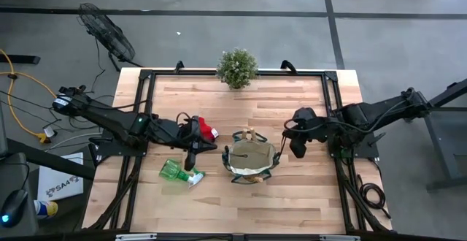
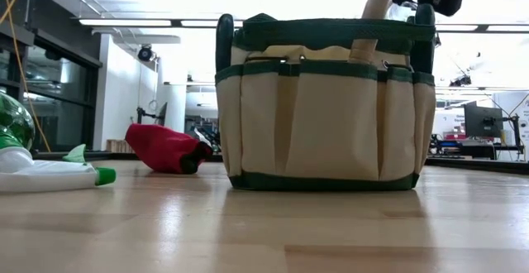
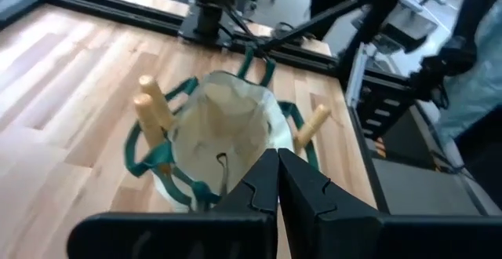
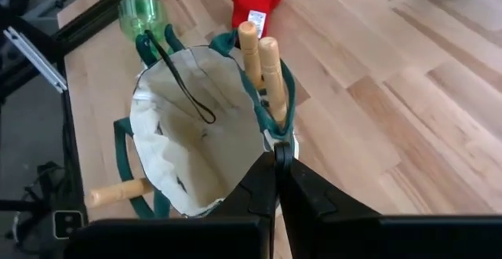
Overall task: Pick & Place Garden tools in Gardening bag
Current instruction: Put the shear scissors into the gardening bag, then put the spray bottle into the gardening bag
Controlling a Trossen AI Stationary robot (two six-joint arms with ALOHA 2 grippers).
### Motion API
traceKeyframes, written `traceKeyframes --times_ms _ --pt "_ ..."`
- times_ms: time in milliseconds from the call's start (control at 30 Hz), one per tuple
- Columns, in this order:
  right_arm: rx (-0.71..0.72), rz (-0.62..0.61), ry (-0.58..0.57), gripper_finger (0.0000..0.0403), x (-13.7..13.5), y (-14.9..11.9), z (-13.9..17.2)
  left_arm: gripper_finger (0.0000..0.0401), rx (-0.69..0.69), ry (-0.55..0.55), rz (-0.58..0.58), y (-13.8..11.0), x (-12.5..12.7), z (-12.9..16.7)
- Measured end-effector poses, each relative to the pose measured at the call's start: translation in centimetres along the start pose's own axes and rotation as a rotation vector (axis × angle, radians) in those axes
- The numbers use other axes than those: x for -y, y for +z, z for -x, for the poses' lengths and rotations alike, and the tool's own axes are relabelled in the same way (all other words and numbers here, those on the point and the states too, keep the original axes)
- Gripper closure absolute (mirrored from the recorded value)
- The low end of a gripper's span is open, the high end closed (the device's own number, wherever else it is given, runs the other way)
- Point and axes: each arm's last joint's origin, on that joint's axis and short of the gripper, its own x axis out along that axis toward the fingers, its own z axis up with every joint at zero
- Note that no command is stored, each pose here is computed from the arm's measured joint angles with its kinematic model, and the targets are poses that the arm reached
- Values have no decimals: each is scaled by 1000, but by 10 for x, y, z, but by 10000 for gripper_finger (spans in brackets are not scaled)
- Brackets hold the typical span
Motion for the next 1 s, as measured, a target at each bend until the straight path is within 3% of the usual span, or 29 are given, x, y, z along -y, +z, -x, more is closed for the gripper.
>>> traceKeyframes --times_ms 167,567,800,1000 --pt "-5 -57 7 369 0 0 0 394 -32 1 -7 -3 -1 0" --pt "18 -132 32 223 -3 2 0 359 -149 -26 -24 -10 -5 12" --pt "19 -150 34 204 -3 3 0 356 -220 -28 -33 -13 -10 32" --pt "17 -151 36 205 -3 2 0 354 -366 -63 -92 -24 -13 36"
